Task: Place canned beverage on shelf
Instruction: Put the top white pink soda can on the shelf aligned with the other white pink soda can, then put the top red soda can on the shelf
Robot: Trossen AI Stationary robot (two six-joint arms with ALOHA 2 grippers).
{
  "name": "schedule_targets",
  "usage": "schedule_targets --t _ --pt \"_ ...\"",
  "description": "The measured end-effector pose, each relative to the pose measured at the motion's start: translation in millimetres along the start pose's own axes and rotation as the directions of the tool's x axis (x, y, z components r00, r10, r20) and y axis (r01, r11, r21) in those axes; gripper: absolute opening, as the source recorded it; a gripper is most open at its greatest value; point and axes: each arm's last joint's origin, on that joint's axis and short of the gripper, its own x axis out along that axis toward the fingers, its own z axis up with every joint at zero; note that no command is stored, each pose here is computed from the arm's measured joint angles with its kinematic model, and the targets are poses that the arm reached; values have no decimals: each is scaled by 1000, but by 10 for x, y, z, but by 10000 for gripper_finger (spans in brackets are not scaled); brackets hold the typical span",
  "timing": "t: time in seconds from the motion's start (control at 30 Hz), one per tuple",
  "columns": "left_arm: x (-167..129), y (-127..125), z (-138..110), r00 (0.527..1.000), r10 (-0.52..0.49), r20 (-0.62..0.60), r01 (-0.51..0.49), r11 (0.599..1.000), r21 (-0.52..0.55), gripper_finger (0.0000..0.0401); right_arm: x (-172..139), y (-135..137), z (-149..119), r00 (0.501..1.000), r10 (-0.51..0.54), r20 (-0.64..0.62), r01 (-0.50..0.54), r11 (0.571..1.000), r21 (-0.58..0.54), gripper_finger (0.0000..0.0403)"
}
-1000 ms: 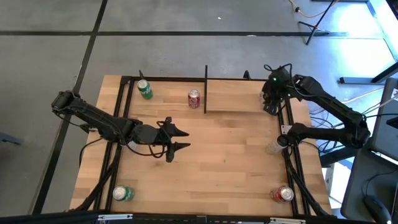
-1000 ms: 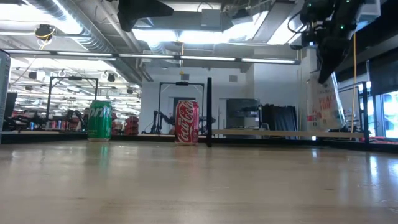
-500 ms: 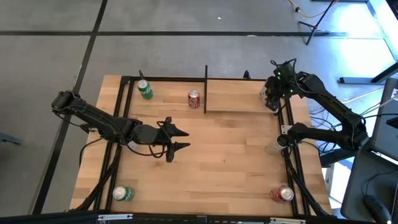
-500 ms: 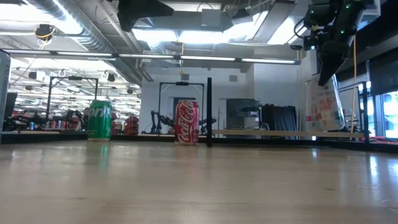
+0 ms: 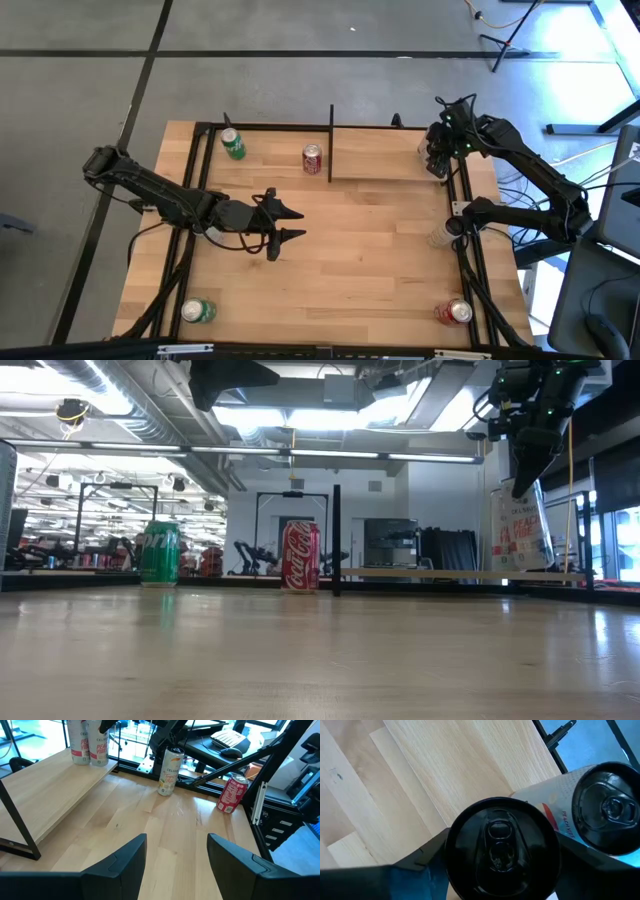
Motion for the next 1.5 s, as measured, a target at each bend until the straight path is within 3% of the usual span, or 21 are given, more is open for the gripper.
schedule_targets --t 0.4,0.7,1.03,1.17,1.27,1.4,1.5 --pt "0 -5 -2 1000 -13 -5 13 1000 -2 201 78 8 -53 998 -33 -46 33 999 -3 306" --pt "0 -5 -2 1000 -15 -6 15 1000 -4 201 3 -13 -27 996 -80 -49 80 997 -5 310" --pt "0 -4 -1 1000 -14 -5 14 1000 -4 201 -359 -67 116 993 -109 47 109 994 6 308" --pt "1 -5 6 1000 -12 3 12 1000 -5 201 -563 -60 201 986 -24 164 14 998 62 308" --pt "12 14 40 1000 -5 31 4 1000 19 201 -691 -31 283 953 94 288 -125 988 94 308" --pt "65 155 110 997 48 60 -49 999 6 206 -760 101 433 884 216 415 -263 963 59 308" --pt "127 341 173 997 54 53 -52 998 -45 221 -778 242 529 856 251 452 -287 958 11 308"
